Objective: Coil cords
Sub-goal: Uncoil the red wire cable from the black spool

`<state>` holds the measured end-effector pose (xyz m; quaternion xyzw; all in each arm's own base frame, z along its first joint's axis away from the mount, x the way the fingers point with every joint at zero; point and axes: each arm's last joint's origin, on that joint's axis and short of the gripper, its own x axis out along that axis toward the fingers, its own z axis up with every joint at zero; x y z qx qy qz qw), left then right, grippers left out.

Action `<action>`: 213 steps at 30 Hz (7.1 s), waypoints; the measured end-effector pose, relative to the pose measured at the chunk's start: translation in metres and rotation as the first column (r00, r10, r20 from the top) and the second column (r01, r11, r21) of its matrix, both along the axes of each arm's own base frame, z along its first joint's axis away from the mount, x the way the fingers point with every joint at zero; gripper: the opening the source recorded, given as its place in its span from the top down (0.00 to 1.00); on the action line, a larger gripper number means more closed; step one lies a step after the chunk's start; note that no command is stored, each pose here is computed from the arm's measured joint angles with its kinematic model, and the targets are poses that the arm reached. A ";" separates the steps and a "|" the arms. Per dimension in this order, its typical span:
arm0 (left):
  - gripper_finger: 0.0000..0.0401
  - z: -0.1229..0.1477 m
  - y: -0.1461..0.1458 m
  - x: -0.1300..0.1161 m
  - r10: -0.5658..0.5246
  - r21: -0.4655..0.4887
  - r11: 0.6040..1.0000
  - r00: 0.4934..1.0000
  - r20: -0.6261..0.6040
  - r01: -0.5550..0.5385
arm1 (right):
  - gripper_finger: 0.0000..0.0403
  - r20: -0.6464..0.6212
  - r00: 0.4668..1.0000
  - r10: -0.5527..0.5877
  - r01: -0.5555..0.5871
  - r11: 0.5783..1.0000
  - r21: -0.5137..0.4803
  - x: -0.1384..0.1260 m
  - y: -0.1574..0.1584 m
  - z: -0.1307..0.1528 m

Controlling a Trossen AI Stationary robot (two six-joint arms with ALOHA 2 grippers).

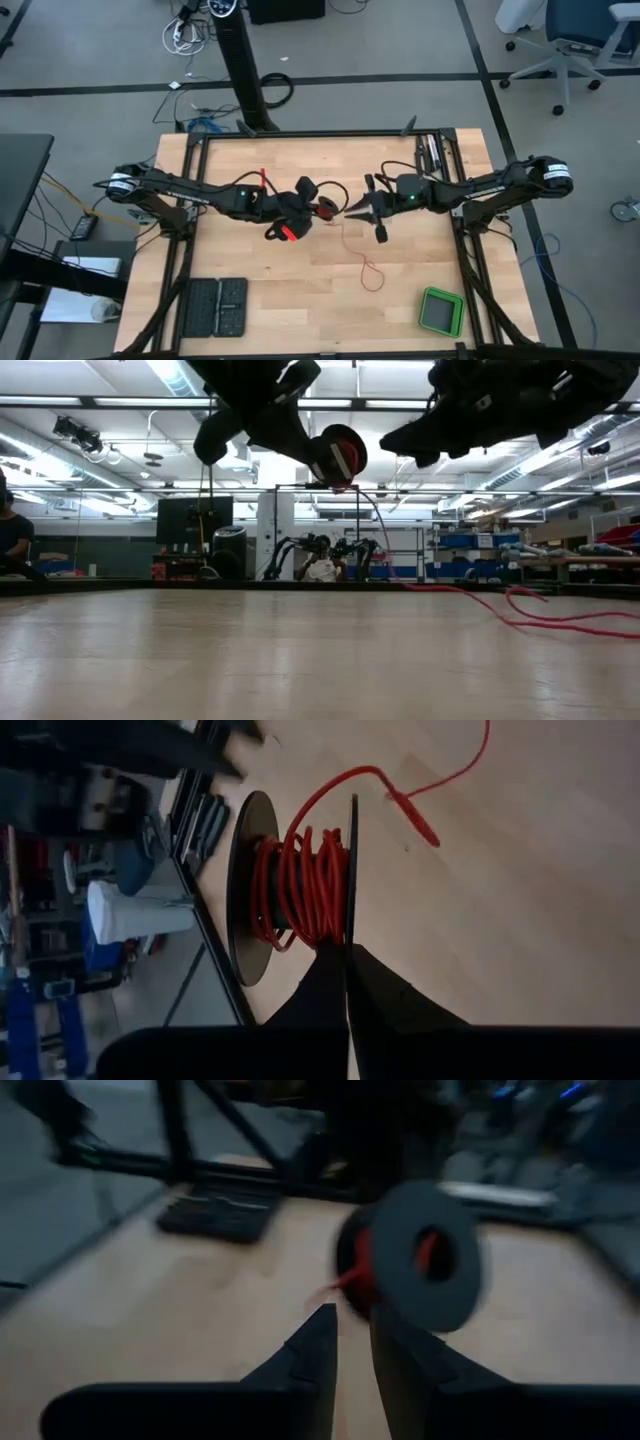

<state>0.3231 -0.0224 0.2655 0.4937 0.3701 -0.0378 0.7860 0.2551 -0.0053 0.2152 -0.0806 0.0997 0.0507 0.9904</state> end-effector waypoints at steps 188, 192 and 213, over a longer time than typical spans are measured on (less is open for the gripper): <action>1.00 0.007 0.016 0.019 0.543 -0.503 0.767 0.821 0.176 -0.399 | 1.00 0.252 0.758 -0.601 0.651 0.711 -0.266 -0.009 -0.028 0.044; 1.00 -0.003 0.022 0.004 0.661 -0.398 0.708 0.746 0.083 -0.583 | 1.00 0.209 0.797 -0.567 0.604 0.740 -0.296 -0.017 -0.016 0.046; 1.00 0.067 0.017 -0.048 0.672 -0.569 0.681 0.701 0.237 -0.461 | 1.00 -0.330 0.709 -0.624 0.484 0.770 -0.416 -0.043 -0.014 -0.008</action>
